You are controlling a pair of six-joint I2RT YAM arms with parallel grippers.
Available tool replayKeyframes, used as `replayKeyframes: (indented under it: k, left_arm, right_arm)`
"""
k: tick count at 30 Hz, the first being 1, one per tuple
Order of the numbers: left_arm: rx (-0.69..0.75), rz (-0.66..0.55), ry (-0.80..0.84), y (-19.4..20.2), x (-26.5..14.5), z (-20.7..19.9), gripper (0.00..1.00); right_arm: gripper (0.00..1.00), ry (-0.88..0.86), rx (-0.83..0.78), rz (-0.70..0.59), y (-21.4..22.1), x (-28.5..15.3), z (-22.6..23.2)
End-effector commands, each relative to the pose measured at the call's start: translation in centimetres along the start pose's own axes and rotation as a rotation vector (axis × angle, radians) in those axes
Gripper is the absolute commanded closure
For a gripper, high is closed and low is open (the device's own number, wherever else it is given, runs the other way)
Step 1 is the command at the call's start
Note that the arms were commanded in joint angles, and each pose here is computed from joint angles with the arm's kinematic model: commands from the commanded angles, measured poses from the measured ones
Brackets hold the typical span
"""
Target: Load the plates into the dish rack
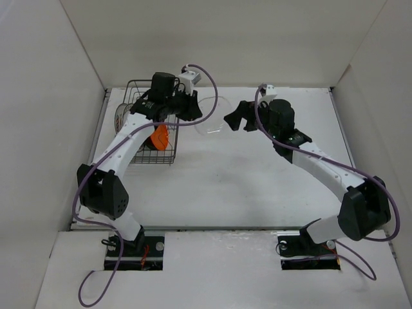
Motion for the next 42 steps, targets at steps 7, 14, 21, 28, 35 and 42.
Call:
replayKeyframes:
  k: [7, 14, 21, 28, 35, 42]
  left_arm:
    - [-0.053, -0.425, -0.762, -4.2, -8.9, 4.3, 1.00]
    - [-0.123, -0.411, -1.055, -1.4, -10.2, 7.2, 1.00]
    - [-0.090, -0.358, -1.223, 1.0, -8.7, 8.5, 1.00]
    - [-0.079, -0.320, -1.256, 1.9, -7.3, 9.3, 1.00]
    - [-0.080, -0.269, -1.251, 2.7, -6.0, 10.0, 1.00]
    - [-0.100, -0.208, -1.195, 3.6, -4.5, 10.1, 1.00]
  right_arm:
    - [0.00, 0.392, 0.046, 0.075, -0.1, 1.1, -3.4]
    - [0.00, 0.432, 0.072, 0.129, 1.0, 1.4, -3.9]
    - [0.00, 0.464, 0.085, 0.139, 1.1, 1.1, -4.8]
    - [0.00, 0.466, 0.104, 0.160, 2.2, 1.0, -5.5]
    - [0.00, 0.464, 0.113, 0.150, 2.0, 0.4, -6.1]
    - [0.00, 0.474, 0.120, 0.156, 2.3, 0.2, -6.7]
Point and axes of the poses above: each gripper's point midway between its finger pads, its own x axis out along the fingers, its own z axis along the line the jaws close on, y = z × x, the point moved 6 cm from there along -x, back along the fingers, and after that the axes turned 13 degrees about -x, right-handed, at the moved point
